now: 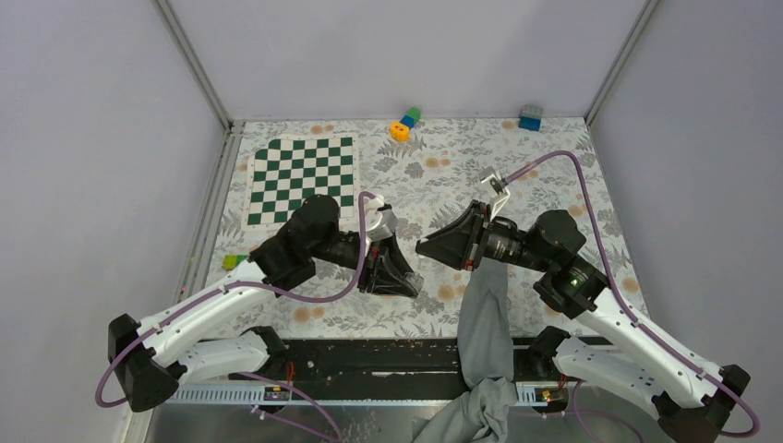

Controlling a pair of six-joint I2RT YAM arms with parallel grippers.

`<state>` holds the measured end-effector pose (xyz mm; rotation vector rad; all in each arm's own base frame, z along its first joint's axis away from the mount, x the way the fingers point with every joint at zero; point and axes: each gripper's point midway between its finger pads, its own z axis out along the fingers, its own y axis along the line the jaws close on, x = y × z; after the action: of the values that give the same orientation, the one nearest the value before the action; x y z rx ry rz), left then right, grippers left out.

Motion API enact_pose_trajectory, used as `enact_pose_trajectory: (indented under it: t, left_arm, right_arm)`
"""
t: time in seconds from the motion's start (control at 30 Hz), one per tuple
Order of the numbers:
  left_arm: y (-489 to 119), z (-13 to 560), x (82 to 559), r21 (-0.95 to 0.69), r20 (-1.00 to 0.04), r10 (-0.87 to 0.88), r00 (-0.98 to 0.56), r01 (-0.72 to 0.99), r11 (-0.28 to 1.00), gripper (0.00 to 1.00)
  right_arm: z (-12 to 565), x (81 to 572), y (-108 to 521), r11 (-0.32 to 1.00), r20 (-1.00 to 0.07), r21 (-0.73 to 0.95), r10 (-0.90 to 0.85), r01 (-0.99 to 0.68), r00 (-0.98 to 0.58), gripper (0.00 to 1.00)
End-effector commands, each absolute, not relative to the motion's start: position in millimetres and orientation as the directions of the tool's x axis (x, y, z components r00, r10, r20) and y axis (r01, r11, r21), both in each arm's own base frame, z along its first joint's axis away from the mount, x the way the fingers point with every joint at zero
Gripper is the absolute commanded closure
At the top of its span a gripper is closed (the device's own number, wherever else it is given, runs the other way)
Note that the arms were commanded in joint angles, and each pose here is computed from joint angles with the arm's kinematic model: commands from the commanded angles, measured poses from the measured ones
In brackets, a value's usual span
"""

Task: Paint the nails
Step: Close the nail polish bottle.

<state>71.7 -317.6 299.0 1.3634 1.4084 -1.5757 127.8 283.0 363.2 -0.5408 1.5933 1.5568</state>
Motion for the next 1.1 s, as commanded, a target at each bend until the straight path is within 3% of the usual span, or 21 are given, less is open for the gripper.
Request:
enact_pose_trajectory:
  t: [0.0,1.07]
  left_arm:
    - [-317.2,316.5,64.3,-0.260,-0.965,0.120,-0.233,0.916,-0.307,1.00]
    - [-320.3,314.0,64.6,-0.296,-0.954,0.137,-0.265,0.901,-0.316,1.00]
  right_arm:
    - [369.5,125.5,285.8,0.123,-0.804,0.579,0.247,-0.806,-0.540,1.00]
    - [376.7,115.5,283.2,0.082,-0.802,0.576,0.250,-0.814,-0.542,1.00]
